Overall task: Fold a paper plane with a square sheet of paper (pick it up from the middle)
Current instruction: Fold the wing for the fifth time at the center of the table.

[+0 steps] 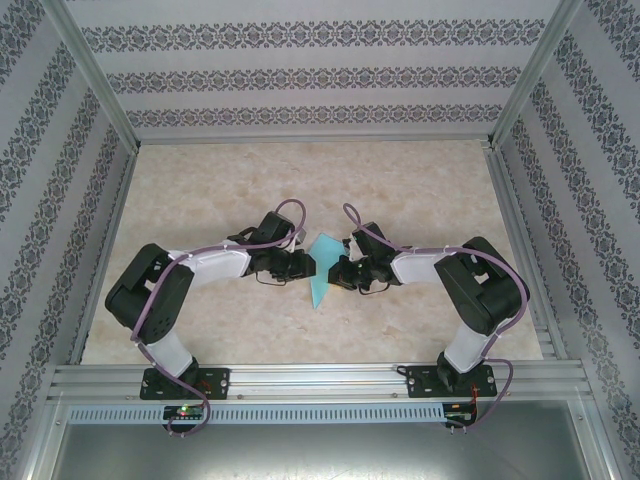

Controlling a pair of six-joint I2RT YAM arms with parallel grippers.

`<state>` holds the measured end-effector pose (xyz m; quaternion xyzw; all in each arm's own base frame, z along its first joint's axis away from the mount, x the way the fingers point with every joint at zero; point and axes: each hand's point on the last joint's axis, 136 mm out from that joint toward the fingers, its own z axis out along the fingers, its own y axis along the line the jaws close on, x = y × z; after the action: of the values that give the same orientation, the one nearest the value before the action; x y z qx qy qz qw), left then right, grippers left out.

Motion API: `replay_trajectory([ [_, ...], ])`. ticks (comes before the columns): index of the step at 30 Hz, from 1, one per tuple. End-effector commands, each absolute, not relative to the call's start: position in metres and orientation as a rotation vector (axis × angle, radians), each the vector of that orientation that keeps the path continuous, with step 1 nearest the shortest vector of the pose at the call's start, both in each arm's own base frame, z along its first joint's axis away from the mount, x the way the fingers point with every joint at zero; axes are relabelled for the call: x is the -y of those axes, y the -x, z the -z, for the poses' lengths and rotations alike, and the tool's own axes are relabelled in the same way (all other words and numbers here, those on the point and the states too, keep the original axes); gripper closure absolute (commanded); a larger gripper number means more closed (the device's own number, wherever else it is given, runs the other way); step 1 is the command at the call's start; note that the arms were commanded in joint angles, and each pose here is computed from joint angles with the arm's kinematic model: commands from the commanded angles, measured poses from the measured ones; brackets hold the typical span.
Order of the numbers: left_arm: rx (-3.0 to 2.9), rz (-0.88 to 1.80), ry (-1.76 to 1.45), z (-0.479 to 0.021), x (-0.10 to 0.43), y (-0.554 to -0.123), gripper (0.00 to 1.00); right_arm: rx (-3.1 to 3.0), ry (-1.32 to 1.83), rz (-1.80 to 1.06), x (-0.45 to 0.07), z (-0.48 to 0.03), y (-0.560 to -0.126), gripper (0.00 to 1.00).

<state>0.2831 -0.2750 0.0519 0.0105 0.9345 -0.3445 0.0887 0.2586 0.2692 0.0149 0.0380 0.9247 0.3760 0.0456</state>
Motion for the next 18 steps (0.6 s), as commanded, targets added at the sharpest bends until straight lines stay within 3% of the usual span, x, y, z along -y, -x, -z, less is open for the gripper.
replay_trajectory([
  [1,-2.789,1.008,-0.076,-0.0554,0.2750,-0.2741,0.80,-2.889,-0.142,-1.037,-0.2585,0.0061,-0.2528,0.92],
  [7,-2.796,0.975,-0.107,-0.0548,0.2749,-0.2727,0.90,-2.890,-0.139,-1.039,-0.2593,0.0060,-0.2525,0.92],
  [18,-2.797,0.981,-0.153,-0.0540,0.2838,-0.2738,0.92,-2.885,-0.144,-1.055,-0.2606,0.0064,-0.2517,0.92],
])
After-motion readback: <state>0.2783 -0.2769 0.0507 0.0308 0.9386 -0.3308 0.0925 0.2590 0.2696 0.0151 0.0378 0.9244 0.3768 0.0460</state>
